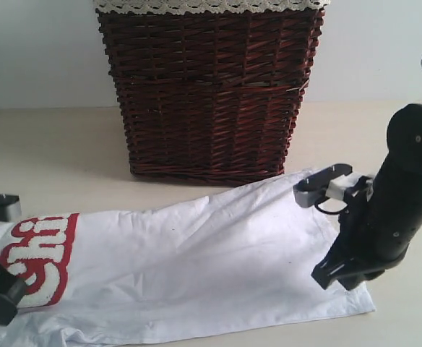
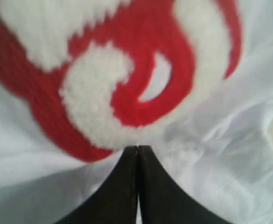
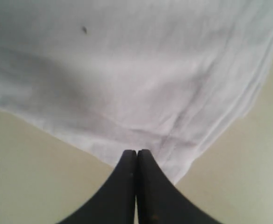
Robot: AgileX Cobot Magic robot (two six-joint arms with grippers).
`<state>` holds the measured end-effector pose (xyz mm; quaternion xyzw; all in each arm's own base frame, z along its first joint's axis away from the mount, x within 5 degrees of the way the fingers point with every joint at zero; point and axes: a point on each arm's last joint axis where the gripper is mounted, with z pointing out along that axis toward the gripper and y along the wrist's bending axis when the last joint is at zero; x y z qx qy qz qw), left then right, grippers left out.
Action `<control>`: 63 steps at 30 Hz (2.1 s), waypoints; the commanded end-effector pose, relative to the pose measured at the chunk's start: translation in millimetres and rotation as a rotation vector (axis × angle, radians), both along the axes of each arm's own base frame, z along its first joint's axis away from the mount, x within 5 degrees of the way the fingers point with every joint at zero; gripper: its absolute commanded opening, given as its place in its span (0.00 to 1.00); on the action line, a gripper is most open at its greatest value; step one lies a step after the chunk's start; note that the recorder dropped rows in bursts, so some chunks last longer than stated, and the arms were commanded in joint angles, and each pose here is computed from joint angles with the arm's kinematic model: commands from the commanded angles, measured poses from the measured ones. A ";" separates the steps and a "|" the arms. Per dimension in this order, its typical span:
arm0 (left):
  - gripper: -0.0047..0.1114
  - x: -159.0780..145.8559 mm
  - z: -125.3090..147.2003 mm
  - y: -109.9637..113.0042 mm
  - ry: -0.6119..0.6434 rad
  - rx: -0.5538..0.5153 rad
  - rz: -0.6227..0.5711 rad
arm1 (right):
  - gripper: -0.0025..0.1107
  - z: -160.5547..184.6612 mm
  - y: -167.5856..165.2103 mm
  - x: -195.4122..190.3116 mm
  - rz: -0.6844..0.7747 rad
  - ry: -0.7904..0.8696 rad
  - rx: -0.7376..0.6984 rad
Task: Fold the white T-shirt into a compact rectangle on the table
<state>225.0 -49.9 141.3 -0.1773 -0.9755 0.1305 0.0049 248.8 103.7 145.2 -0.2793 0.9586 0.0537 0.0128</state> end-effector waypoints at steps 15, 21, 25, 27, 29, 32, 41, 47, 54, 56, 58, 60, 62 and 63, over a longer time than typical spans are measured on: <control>0.04 48.1 -1.9 59.3 -0.314 0.173 0.421 | 0.02 -24.2 18.9 66.7 -0.013 -0.357 0.066; 0.04 73.9 -36.5 61.4 -0.233 0.189 0.406 | 0.02 -32.2 1.5 66.3 -0.077 -0.299 -0.045; 0.04 84.0 -25.1 61.8 -0.274 0.181 0.409 | 0.02 -33.1 -10.4 68.5 -0.115 -0.294 -0.068; 0.04 90.0 -3.7 62.3 -0.369 0.169 0.419 | 0.02 -32.6 -10.7 67.9 -0.115 -0.290 -0.070; 0.04 92.2 10.3 62.7 -0.446 0.160 0.428 | 0.02 -26.3 -10.1 68.1 -0.129 -0.307 -0.055; 0.04 90.8 31.3 62.7 -0.523 0.147 0.439 | 0.02 -3.3 -7.8 68.1 -0.164 -0.372 0.003; 0.04 77.8 39.5 3.6 -0.480 0.069 0.167 | 0.02 10.7 33.2 59.4 -0.057 -0.404 0.219; 0.04 60.4 33.7 -26.7 -0.372 0.060 -0.050 | 0.02 -12.9 35.1 77.6 0.003 -0.381 0.178; 0.04 59.9 31.2 -32.0 -0.375 0.062 -0.090 | 0.02 -45.8 3.5 90.4 -0.122 -0.302 0.080; 0.04 60.8 31.5 -32.0 -0.385 0.062 -0.087 | 0.02 -50.2 -2.7 90.2 -0.128 -0.276 0.063; 0.04 61.0 31.5 -32.0 -0.388 0.062 -0.091 | 0.02 -52.2 -9.7 90.7 -0.142 -0.261 0.049; 0.04 61.6 31.7 -32.0 -0.396 0.063 -0.094 | 0.02 -52.5 -16.0 91.3 -0.164 -0.251 0.036; 0.04 61.8 31.8 -32.0 -0.398 0.063 -0.093 | 0.02 -52.7 -23.6 92.8 -0.193 -0.250 0.021; 0.04 61.8 31.8 -32.0 -0.398 0.063 -0.093 | 0.02 -52.8 -28.1 93.6 -0.218 -0.247 0.018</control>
